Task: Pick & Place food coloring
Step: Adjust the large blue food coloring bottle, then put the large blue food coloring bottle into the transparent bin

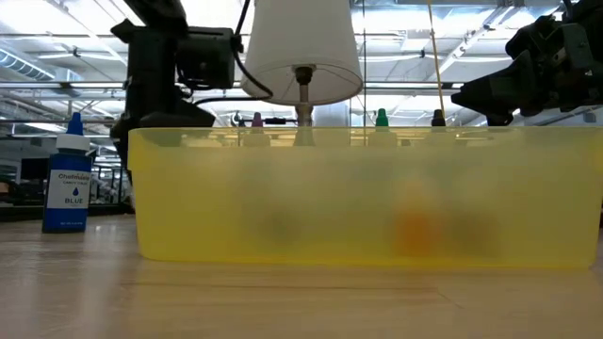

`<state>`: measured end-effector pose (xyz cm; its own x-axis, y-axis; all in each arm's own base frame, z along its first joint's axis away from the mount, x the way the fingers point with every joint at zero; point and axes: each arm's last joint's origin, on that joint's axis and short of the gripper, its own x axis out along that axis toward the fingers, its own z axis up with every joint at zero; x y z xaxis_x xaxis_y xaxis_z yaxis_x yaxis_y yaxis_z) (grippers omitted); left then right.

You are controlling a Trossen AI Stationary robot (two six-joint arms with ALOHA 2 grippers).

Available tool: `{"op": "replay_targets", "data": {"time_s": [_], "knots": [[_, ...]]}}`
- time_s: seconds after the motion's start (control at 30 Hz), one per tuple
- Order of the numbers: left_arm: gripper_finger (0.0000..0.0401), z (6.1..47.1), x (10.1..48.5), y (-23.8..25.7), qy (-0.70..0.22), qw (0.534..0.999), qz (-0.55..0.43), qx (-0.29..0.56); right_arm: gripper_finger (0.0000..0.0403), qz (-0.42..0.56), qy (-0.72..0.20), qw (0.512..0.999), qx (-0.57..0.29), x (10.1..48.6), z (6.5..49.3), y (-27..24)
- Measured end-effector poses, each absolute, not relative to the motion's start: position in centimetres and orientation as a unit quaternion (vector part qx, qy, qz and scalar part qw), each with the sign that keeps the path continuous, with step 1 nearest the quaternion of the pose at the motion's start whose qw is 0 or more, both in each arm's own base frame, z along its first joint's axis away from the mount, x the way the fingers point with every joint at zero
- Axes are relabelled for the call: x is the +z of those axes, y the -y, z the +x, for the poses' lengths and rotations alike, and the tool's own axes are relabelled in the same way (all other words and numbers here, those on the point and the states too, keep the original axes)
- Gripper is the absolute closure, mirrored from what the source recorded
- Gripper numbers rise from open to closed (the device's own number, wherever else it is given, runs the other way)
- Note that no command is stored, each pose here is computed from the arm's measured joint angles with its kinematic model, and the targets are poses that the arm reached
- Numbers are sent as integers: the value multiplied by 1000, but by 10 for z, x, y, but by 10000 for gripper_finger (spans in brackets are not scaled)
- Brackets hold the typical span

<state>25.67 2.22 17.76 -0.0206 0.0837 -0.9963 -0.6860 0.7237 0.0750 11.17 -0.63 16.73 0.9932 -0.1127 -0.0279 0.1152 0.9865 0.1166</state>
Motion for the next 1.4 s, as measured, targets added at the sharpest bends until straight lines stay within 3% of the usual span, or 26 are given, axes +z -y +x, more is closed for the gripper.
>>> {"op": "replay_targets", "data": {"time_s": [0.43,0.87,1.13,1.4], "knots": [[158,256,173,-18,-662,663,-235,260,291,59,-11,997,-57,167,112,6],[160,254,185,2,-657,703,-171,213,291,59,-11,997,-57,167,112,6],[160,231,227,11,-597,734,-247,210,291,59,-11,997,-57,167,112,6],[160,209,239,27,-600,698,-297,254,291,59,-11,997,-57,167,112,6]]}}
